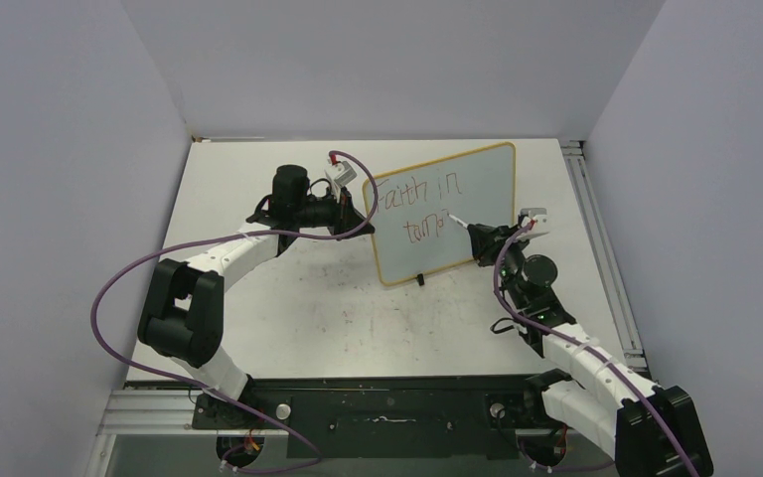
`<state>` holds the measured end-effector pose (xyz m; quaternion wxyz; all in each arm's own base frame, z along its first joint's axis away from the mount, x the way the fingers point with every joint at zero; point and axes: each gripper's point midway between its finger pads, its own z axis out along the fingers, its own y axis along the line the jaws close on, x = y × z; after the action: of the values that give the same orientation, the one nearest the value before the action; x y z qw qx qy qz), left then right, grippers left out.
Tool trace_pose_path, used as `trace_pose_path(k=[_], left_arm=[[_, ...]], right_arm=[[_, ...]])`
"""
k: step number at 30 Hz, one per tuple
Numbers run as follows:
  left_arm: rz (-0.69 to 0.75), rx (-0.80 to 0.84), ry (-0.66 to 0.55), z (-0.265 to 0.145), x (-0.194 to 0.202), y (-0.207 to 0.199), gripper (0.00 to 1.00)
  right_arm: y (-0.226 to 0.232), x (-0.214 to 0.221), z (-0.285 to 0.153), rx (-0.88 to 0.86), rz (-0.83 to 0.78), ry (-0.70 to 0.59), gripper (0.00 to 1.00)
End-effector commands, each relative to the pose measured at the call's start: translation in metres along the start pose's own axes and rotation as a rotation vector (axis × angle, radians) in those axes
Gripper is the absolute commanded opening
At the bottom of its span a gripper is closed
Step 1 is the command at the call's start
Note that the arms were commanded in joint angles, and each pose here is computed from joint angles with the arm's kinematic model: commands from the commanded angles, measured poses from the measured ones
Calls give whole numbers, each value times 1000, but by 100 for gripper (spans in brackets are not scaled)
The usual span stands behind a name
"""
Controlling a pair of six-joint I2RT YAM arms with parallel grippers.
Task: Write a sentence on the whiteboard
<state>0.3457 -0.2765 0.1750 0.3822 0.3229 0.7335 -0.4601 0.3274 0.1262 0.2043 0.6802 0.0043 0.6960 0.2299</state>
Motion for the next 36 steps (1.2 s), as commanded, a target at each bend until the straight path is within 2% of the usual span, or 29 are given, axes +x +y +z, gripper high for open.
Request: trace_pose_path(k=[1, 9, 23, 36], left_arm=[[12, 38, 3, 4, -6, -7, 0], [12, 38, 3, 4, -6, -7, 0], [14, 36, 2, 3, -7, -7, 0], [16, 38, 3, 3, -7, -8, 0]], right_arm=[[-3, 13, -7, 2, 14, 37, 5], [-6, 27, -12, 10, 20, 72, 5], [7, -28, 6, -12, 23, -81, 5], [-11, -26, 3, 82, 9, -80, 5]])
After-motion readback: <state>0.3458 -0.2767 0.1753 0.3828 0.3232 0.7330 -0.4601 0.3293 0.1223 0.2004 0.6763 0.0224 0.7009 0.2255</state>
